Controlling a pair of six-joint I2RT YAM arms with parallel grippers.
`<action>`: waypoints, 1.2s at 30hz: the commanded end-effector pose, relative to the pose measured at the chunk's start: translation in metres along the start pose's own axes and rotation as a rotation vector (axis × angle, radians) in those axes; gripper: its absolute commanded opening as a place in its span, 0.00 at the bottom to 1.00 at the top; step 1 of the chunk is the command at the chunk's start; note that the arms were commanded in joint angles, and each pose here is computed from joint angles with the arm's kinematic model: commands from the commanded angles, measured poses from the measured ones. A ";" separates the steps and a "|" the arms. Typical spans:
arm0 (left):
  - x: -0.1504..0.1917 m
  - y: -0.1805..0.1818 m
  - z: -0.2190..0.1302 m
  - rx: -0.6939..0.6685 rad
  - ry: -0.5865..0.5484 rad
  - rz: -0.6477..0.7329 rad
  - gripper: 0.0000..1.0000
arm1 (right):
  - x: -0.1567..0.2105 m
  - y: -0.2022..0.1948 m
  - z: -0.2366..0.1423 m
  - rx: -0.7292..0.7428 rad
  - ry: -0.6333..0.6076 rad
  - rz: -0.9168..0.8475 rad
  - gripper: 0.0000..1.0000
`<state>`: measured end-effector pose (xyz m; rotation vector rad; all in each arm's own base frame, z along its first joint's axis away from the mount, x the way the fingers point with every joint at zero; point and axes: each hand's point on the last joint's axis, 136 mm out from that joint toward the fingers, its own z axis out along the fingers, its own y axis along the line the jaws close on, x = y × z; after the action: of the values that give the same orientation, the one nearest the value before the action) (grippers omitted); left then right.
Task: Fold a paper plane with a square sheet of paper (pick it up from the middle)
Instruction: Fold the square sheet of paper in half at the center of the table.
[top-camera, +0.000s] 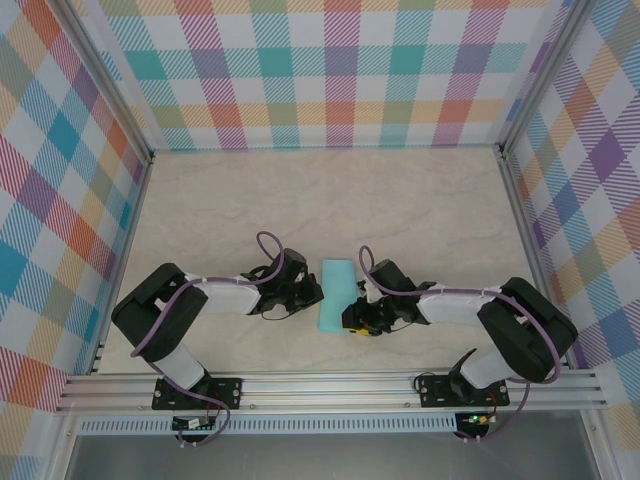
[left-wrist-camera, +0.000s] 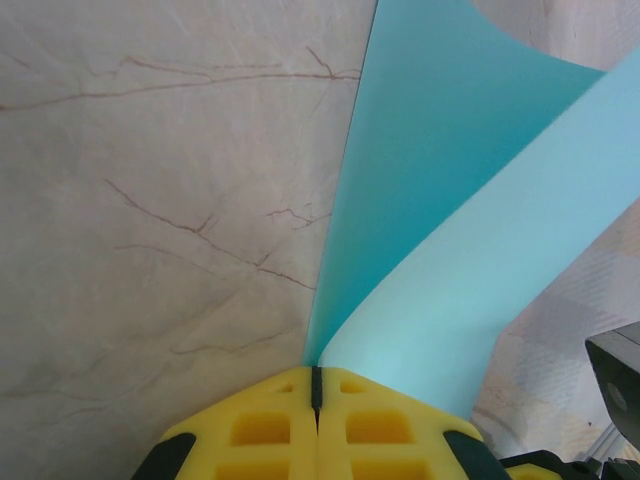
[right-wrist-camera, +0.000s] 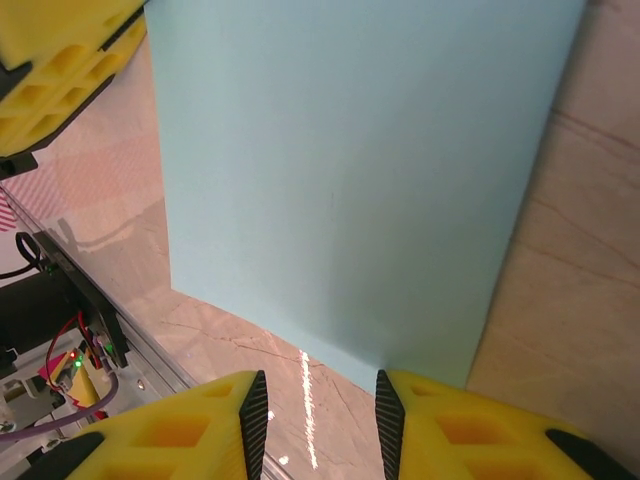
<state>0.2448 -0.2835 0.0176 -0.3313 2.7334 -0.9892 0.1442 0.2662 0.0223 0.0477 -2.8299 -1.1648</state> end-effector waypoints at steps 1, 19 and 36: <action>0.020 0.042 0.007 -0.154 0.057 -0.010 0.02 | 0.006 -0.012 0.000 0.060 0.003 0.021 0.37; 0.022 0.046 0.007 -0.169 0.061 -0.007 0.01 | -0.086 0.032 -0.034 -0.007 -0.201 -0.046 0.36; 0.022 0.053 0.008 -0.202 0.064 -0.005 0.02 | -0.089 0.026 -0.033 0.029 -0.179 -0.039 0.38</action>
<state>0.2459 -0.2849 0.0177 -0.3247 2.7367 -0.9846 0.2260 0.2578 0.0302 -0.0682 -3.0024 -1.0966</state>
